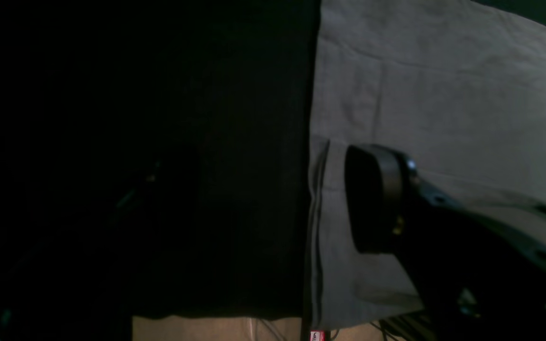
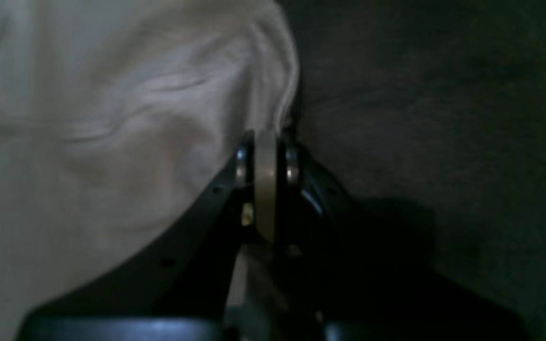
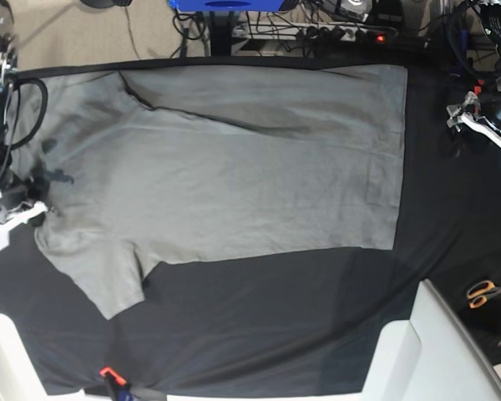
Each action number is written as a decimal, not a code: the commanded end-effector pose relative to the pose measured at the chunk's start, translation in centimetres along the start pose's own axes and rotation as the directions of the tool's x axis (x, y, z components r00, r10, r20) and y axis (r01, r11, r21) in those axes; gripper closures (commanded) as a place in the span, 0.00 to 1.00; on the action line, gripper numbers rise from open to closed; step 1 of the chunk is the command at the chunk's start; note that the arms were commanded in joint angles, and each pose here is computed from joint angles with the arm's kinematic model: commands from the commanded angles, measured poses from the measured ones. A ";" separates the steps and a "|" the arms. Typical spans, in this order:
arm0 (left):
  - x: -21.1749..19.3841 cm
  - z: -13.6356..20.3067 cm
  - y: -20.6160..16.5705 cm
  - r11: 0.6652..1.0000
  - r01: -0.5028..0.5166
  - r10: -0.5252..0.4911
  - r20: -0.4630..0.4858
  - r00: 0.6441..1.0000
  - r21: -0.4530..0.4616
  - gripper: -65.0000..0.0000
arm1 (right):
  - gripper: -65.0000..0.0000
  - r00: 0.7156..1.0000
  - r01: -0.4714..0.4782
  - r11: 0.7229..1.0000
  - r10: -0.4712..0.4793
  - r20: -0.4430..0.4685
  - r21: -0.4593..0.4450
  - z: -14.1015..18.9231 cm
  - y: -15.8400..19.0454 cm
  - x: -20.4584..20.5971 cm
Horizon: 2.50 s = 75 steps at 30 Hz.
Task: Fold the T-shirt properly
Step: 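Grasp the sleeve with the right gripper and fold it inward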
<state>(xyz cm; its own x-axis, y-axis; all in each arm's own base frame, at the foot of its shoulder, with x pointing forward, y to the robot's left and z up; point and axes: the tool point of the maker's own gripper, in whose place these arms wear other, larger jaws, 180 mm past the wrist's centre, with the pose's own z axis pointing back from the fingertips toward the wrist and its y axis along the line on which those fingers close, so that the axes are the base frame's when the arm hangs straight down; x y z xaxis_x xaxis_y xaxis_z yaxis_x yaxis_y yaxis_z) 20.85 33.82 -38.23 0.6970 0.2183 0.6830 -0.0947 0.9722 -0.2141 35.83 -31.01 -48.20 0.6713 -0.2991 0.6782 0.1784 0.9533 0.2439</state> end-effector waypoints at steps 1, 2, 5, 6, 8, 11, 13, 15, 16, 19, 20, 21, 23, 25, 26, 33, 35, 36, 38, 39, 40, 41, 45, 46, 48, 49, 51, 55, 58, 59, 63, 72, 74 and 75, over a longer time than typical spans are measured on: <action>1.5 0.4 0.2 1.000 0.020 -0.020 0.038 0.999 0.000 0.30 | 1.00 0.997 0.008 1.000 -0.008 0.077 -0.006 0.6 -0.6 3.1; 1.5 0.4 0.2 1.000 0.020 -0.020 0.038 0.999 0.000 0.30 | 1.00 0.997 0.012 1.000 -0.012 0.079 -0.008 0.9 -0.7 3.2; 1.6 0.4 0.2 1.000 0.020 -0.020 0.039 0.999 0.000 0.30 | 1.00 0.997 0.004 1.000 -0.003 0.079 -0.011 2.0 -0.8 3.5; 1.7 0.4 0.2 1.000 0.020 -0.020 0.041 0.999 -0.001 0.30 | 1.00 0.997 -0.007 1.000 0.007 0.077 -0.012 2.3 -0.7 3.7; 1.8 0.4 0.2 1.000 0.019 -0.019 0.044 0.999 0.000 0.30 | 1.00 0.998 -0.033 0.999 0.032 0.059 0.004 2.8 0.3 3.4; 1.8 0.4 0.2 1.000 0.019 -0.019 0.044 0.999 0.000 0.30 | 1.00 0.999 -0.038 0.999 0.037 0.025 0.008 3.9 0.9 2.9; 1.8 0.3 0.1 1.000 0.019 -0.019 0.045 0.999 0.000 0.30 | 1.00 1.000 -0.024 1.000 0.024 0.003 0.004 4.6 1.0 2.3; 1.8 0.3 0.1 1.000 0.019 -0.019 0.045 0.999 0.000 0.30 | 1.00 1.000 -0.022 1.000 0.022 -0.012 -0.004 5.5 1.1 1.6; 1.8 0.3 0.1 1.000 0.019 -0.019 0.045 0.999 0.000 0.30 | 1.00 1.000 -0.027 1.000 0.027 -0.014 -0.006 5.9 1.1 1.5; 1.8 0.3 0.1 1.000 0.019 -0.019 0.045 0.999 0.000 0.30 | 1.00 0.998 -0.062 0.998 0.062 -0.030 -0.006 7.2 1.8 1.1; 1.8 0.3 0.1 1.000 0.019 -0.019 0.045 0.999 0.000 0.30 | 1.00 0.997 -0.073 0.997 0.072 -0.040 -0.005 7.6 2.1 0.8; 1.8 0.3 0.1 1.000 0.019 -0.019 0.045 0.999 0.000 0.30 | 1.00 0.996 -0.075 0.997 0.075 -0.043 -0.006 8.0 2.3 0.7; 1.8 0.3 0.1 1.000 0.019 -0.019 0.045 0.999 0.000 0.30 | 1.00 0.996 -0.062 0.998 0.062 -0.060 -0.010 8.6 2.5 0.1; 1.8 0.3 0.1 1.000 0.019 -0.019 0.045 0.999 0.000 0.30 | 1.00 0.997 -0.051 0.998 0.050 -0.065 -0.022 9.5 2.5 -0.4; 1.8 0.3 0.1 1.000 0.019 -0.019 0.045 0.999 0.000 0.30 | 1.00 0.996 -0.052 0.998 0.050 -0.068 -0.025 9.8 2.5 -0.6; 1.8 0.3 0.1 1.000 0.019 -0.019 0.045 0.999 0.000 0.30 | 1.00 0.991 -0.086 0.996 0.082 -0.105 -0.037 11.5 2.6 -2.0; 1.8 0.3 0.1 1.000 0.019 -0.019 0.045 0.999 0.000 0.30 | 0.96 0.989 -0.081 0.996 0.076 -0.130 -0.032 11.4 2.8 -2.5; 1.8 0.3 0.1 1.000 0.019 -0.019 0.045 0.999 0.000 0.30 | 0.89 0.987 -0.083 0.996 0.078 -0.138 -0.032 11.5 2.8 -2.6; 1.8 0.3 0.1 1.000 0.019 -0.019 0.045 0.999 0.000 0.30 | 0.71 0.987 -0.089 0.996 0.084 -0.137 -0.032 11.6 3.0 -2.2; 1.8 0.3 0.1 1.000 0.019 -0.019 0.045 0.999 0.000 0.30 | 0.59 0.989 -0.094 0.995 0.090 -0.120 -0.030 11.6 3.2 -1.5; 1.8 0.3 0.1 1.000 0.019 -0.019 0.045 0.999 0.000 0.30 | 0.48 0.990 -0.095 0.995 0.092 -0.109 -0.028 11.5 3.4 -1.1; 1.9 0.3 0.1 1.000 0.019 -0.019 0.047 0.999 0.000 0.30 | 0.40 0.991 -0.094 0.995 0.091 -0.102 -0.026 11.4 3.4 -0.7; 1.9 0.4 0.2 1.000 0.019 -0.019 0.049 0.999 0.000 0.30 | 0.31 0.997 -0.073 0.997 0.073 -0.023 -0.004 9.6 4.2 2.4; 1.9 0.4 0.2 1.000 0.019 -0.019 0.049 0.999 0.000 0.30 | 0.31 0.999 -0.052 0.999 0.052 -0.006 0.007 8.7 4.3 3.3; 1.9 0.3 0.1 1.000 0.020 -0.020 0.050 0.999 -0.002 0.30 | 0.31 0.999 -0.028 1.000 0.028 -0.017 -0.005 7.0 3.0 4.3; 1.9 0.3 0.1 1.000 0.020 -0.020 0.050 0.999 -0.002 0.30 | 0.31 0.999 -0.019 1.000 0.019 -0.031 -0.004 5.9 2.8 4.3; 2.0 0.4 0.2 1.000 0.022 -0.022 0.050 0.999 -0.001 0.30 | 0.31 0.999 0.000 1.000 0.000 -0.041 -0.002 3.6 2.3 4.4; 2.0 0.4 0.2 1.000 0.020 -0.020 0.052 0.998 0.000 0.30 | 0.31 0.997 0.062 0.998 -0.062 -0.036 -0.001 0.7 1.2 3.8; 1.8 0.3 0.3 1.000 0.016 -0.016 0.047 0.999 0.000 0.30 | 0.31 0.994 0.102 0.995 -0.102 -0.043 -0.007 -0.5 0.4 3.2; 1.6 0.2 0.4 1.000 0.009 -0.009 0.043 0.999 0.001 0.30 | 0.31 0.992 0.110 0.994 -0.110 -0.055 -0.007 -0.8 0.4 2.7; 0.9 -0.4 1.0 1.000 -0.030 0.030 0.028 0.999 0.004 0.30 | 0.31 0.989 0.104 0.994 -0.103 -0.102 0.010 -1.6 1.6 0.9; 2.1 -1.3 1.4 1.000 -0.027 0.026 0.043 0.999 0.016 0.29 | 0.34 0.984 0.110 0.992 -0.100 -0.147 0.066 -2.5 5.3 -2.0; 2.8 -2.3 1.0 0.999 0.025 -0.025 0.027 0.999 0.030 0.29 | 0.42 0.985 0.105 0.992 -0.094 -0.144 0.074 -2.5 5.7 -2.3; 2.7 -2.9 0.7 0.998 0.057 -0.057 0.005 0.998 0.037 0.29 | 0.45 0.986 0.101 0.992 -0.090 -0.139 0.079 -2.5 6.0 -2.2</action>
<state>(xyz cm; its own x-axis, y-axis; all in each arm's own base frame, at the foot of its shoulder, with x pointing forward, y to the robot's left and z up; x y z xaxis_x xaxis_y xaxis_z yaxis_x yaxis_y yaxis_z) 23.60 34.55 -40.06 0.7370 0.1682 0.6546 -0.0965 0.9848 -0.1444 37.93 -25.35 -49.26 0.6962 -0.3977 0.5977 0.2029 0.9076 0.3676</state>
